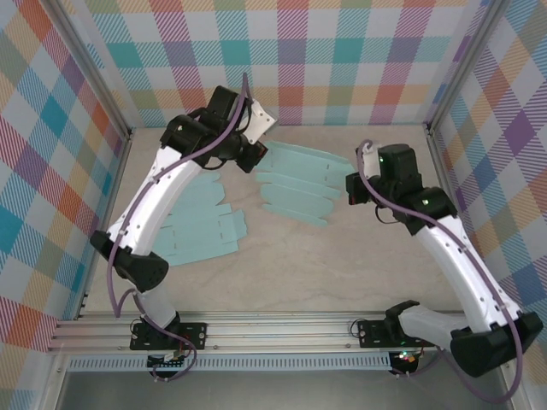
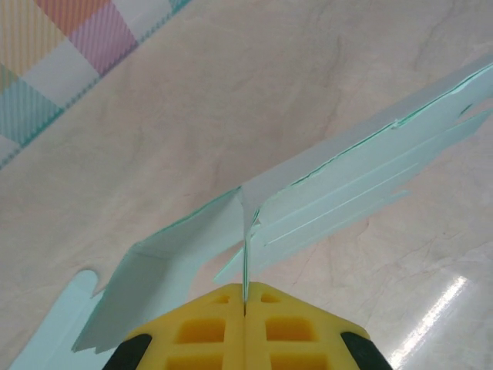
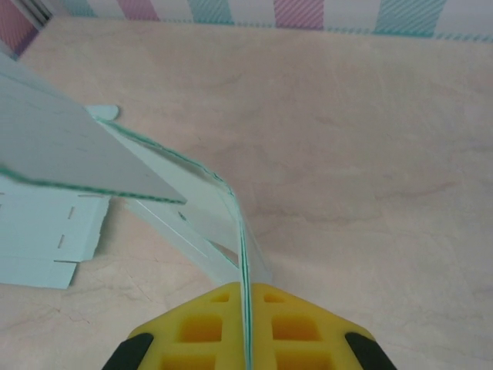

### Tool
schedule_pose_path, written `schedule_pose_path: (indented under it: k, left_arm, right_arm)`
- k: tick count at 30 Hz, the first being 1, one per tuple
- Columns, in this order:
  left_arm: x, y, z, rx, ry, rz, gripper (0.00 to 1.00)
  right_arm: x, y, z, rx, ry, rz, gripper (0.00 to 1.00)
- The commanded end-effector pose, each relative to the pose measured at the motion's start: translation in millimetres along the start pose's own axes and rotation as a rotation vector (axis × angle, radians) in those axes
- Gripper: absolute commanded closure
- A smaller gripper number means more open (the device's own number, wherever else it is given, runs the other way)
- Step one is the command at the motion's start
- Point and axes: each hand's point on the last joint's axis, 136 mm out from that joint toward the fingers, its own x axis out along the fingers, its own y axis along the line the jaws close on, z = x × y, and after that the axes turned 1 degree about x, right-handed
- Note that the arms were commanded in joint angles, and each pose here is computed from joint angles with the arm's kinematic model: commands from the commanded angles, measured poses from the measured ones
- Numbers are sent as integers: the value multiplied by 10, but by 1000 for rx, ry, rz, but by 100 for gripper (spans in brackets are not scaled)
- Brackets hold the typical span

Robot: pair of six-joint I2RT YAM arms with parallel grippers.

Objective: Fold the paper box

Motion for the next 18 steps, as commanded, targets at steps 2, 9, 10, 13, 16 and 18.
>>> schedule_pose_path:
  k: [2,9,10,13,16,18]
  left_arm:
    - [185,47,-106,-109,54,-145,100]
    - [710,336,-149,-163,105,-175,100]
    - [808,361,-159,-154,113,-175,100]
    - [1060,419,-217,-124,135,-168,100]
    - [1303,512,-349,-103,171,-129,100]
    - [1415,582,-423,-86,178,-90,100]
  right_arm:
    - [153,-173,-59,81,113,-38,100]
    - [680,-341,180,87,123,-20,100]
    - [766,-358,214,77,120,-20,100]
    - [1010,-412,262,42,115,-22,100]
    - [1246,-474,222,11,124,-28,100]
    - [1384,-493,156,-21,117,-19,100]
